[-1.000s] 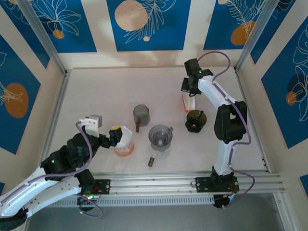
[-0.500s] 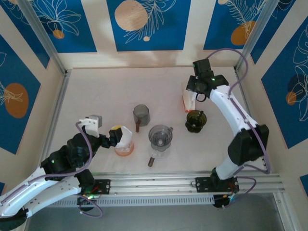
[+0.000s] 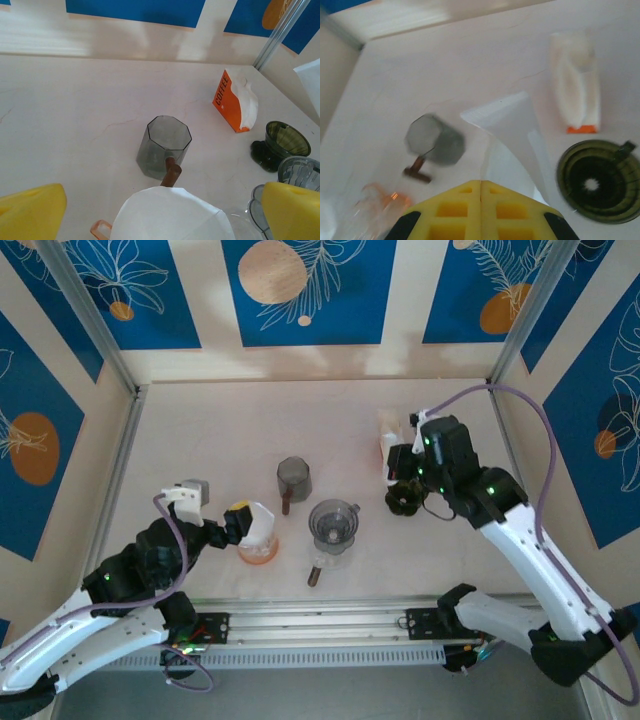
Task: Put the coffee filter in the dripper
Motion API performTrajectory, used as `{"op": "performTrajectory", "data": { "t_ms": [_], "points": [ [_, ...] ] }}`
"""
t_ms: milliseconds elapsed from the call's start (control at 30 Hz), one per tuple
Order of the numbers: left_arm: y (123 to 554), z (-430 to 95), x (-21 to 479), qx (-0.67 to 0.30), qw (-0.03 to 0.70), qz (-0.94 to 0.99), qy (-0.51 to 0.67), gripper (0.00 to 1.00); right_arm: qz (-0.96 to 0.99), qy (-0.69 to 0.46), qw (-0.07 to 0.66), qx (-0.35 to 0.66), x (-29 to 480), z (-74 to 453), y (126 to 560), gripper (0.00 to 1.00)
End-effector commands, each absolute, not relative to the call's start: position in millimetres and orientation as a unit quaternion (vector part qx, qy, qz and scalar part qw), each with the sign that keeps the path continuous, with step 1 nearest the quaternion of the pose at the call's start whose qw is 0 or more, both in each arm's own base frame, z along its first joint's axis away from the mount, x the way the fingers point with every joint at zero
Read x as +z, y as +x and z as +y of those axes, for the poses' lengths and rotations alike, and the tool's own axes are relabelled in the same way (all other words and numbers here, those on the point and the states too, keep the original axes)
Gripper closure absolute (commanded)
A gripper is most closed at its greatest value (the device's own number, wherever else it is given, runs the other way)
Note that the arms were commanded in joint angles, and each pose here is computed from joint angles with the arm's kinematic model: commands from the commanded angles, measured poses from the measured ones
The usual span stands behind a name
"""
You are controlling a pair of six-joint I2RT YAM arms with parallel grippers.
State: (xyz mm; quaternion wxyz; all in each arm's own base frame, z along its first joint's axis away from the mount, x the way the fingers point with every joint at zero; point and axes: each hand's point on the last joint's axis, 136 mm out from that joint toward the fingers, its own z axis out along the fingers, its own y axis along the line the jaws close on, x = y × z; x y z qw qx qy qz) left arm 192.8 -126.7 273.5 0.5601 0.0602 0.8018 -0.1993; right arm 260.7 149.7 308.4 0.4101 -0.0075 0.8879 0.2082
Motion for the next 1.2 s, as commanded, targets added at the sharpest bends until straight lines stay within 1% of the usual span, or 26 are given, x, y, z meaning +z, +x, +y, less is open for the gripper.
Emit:
{"op": "performTrajectory", "data": {
  "t_ms": [0,267,433,667,867,1167],
  "points": [
    [192.9,-120.2,286.0,-0.202,0.57,0.795,0.046,0.0,0.893,-0.058,0.367,0.254,306.1,167.0,220.1,1.0],
    [192.0,-121.6,284.0,-0.208,0.566,0.796,0.044,0.0,0.898,-0.14,0.295,0.296,316.8,190.0,157.8,1.0],
    [191.7,-122.8,283.6,-0.213,0.564,0.796,0.043,0.0,0.907,-0.167,0.254,0.29,322.5,197.4,140.7,1.0],
    [190.6,-123.4,284.8,-0.217,0.563,0.796,0.045,0.0,0.922,-0.182,0.199,0.278,318.0,211.8,137.5,1.0],
    [190.0,-123.6,283.5,-0.217,0.563,0.796,0.047,0.0,0.939,-0.191,0.143,0.25,302.5,221.3,138.6,1.0],
    [189.2,-122.8,283.6,-0.219,0.566,0.793,0.049,0.0,0.947,-0.204,0.095,0.228,289.6,235.4,146.1,1.0]
  ]
}}
